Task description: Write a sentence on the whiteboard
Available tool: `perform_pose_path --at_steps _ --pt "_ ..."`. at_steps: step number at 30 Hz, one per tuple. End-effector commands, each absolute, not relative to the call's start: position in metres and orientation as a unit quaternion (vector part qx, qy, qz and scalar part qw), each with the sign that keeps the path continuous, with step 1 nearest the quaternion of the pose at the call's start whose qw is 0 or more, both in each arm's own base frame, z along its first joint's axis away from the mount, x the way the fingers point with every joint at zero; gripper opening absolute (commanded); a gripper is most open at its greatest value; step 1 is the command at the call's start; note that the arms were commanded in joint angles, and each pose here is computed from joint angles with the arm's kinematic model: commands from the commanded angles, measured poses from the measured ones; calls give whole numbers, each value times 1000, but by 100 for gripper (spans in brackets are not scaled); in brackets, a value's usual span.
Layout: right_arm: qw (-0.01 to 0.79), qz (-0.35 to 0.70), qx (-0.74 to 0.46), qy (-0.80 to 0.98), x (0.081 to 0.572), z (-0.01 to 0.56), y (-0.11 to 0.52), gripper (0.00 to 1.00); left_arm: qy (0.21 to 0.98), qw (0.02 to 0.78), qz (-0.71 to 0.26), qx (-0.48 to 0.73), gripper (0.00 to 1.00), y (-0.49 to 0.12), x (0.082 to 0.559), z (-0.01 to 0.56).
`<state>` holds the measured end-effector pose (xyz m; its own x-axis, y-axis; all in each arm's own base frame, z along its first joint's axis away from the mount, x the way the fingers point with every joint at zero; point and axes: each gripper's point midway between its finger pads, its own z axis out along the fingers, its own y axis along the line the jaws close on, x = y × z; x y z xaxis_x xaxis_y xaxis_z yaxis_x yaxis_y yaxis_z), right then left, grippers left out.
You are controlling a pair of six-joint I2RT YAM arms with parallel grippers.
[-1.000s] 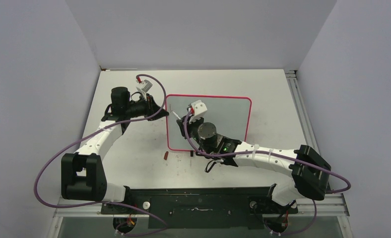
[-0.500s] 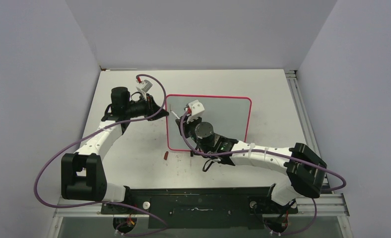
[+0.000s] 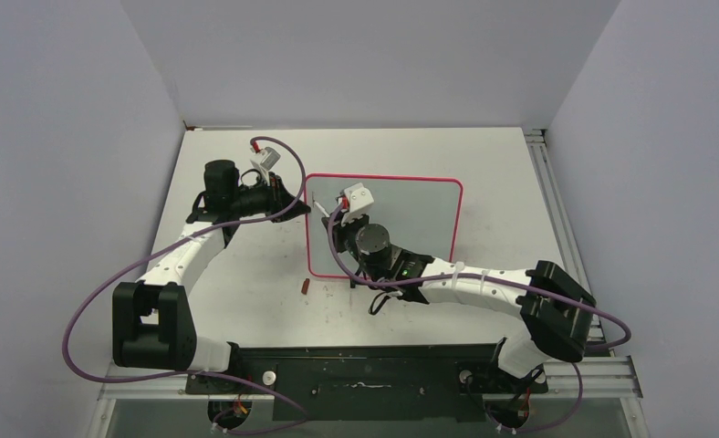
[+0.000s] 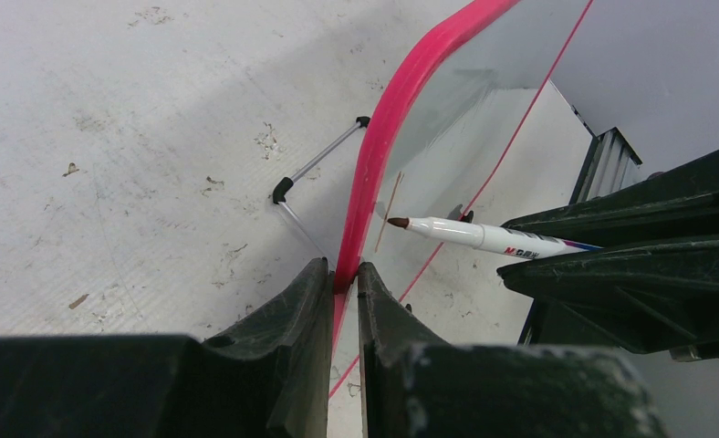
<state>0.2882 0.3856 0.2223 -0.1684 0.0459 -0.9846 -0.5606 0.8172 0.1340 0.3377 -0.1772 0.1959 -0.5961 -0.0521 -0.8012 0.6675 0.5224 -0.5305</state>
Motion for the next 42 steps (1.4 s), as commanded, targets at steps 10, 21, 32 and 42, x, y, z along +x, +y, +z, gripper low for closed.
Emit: perform_pose_path --at_steps 10,21,32,42 --pt "647 252 -154 703 298 251 393 5 763 402 -458 215 0 -184 331 211" --pt "648 234 -134 712 299 246 380 5 763 402 -458 214 0 -184 331 211" --pt "649 223 -123 717 298 244 368 5 763 403 -458 214 0 -184 331 211" --pt "647 218 -118 721 296 241 362 5 764 402 -458 214 0 -184 331 211"
